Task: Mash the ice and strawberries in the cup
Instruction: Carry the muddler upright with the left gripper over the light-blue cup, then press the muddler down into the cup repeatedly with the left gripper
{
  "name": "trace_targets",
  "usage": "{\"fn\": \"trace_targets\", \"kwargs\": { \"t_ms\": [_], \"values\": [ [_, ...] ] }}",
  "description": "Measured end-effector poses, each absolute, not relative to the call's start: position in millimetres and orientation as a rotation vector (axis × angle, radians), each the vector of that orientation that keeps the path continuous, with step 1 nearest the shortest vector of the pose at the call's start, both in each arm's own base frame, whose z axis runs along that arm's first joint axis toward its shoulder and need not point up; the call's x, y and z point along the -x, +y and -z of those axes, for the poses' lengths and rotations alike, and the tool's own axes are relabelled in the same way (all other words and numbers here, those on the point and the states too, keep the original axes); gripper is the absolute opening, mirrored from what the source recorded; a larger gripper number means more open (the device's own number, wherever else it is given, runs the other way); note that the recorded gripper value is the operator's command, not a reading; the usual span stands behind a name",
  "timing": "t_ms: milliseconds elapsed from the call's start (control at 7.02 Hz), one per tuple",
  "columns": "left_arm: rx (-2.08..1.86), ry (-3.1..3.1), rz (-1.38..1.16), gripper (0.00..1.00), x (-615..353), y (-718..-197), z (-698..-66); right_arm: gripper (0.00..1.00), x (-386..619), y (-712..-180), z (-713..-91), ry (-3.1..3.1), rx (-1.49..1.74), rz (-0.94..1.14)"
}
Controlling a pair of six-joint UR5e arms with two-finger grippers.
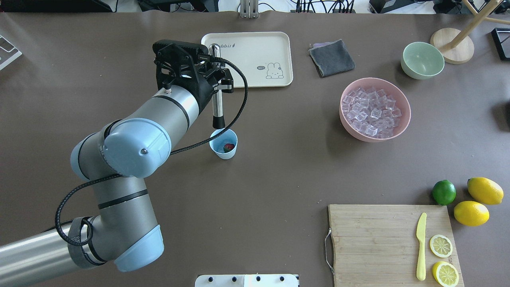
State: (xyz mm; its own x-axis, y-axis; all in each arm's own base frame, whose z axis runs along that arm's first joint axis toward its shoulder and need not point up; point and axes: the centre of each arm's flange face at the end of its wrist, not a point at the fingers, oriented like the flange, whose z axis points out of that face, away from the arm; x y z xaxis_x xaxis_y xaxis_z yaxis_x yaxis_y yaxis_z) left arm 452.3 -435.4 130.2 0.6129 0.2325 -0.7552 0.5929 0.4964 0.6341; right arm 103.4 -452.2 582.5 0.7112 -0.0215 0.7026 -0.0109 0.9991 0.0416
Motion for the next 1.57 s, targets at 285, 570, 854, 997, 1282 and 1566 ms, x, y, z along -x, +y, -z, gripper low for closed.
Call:
{"fn": "trace_targets", "kwargs": {
  "t_ms": [285, 570, 854, 997, 1282, 1566],
  "values": [
    [-1.069, 0.911, 0.255, 0.00, -470, -434, -130, 0.99, -101, -447, -586, -0.794, -0.029, 0.004],
    [-1.066, 0.893, 0.243, 0.00, -487, -425, -140, 0.99, -101, -448, -585, -0.798, -0.028, 0.004],
    [-1.060, 0.915, 0.228, 0.00, -498, -412, -146, 0.99, -102, -451, -581, -0.798, -0.036, 0.006],
    [-1.055, 0.920, 0.220, 0.00, -504, -408, -152, 0.99, -102, -453, -580, -0.797, -0.039, 0.006],
    [-1.059, 0.918, 0.209, 0.00, -508, -407, -158, 0.99, -102, -453, -578, -0.794, -0.043, 0.004],
    [-1.079, 0.914, 0.201, 0.00, -507, -413, -161, 0.99, -102, -454, -577, -0.792, -0.047, 0.004]
  ]
}}
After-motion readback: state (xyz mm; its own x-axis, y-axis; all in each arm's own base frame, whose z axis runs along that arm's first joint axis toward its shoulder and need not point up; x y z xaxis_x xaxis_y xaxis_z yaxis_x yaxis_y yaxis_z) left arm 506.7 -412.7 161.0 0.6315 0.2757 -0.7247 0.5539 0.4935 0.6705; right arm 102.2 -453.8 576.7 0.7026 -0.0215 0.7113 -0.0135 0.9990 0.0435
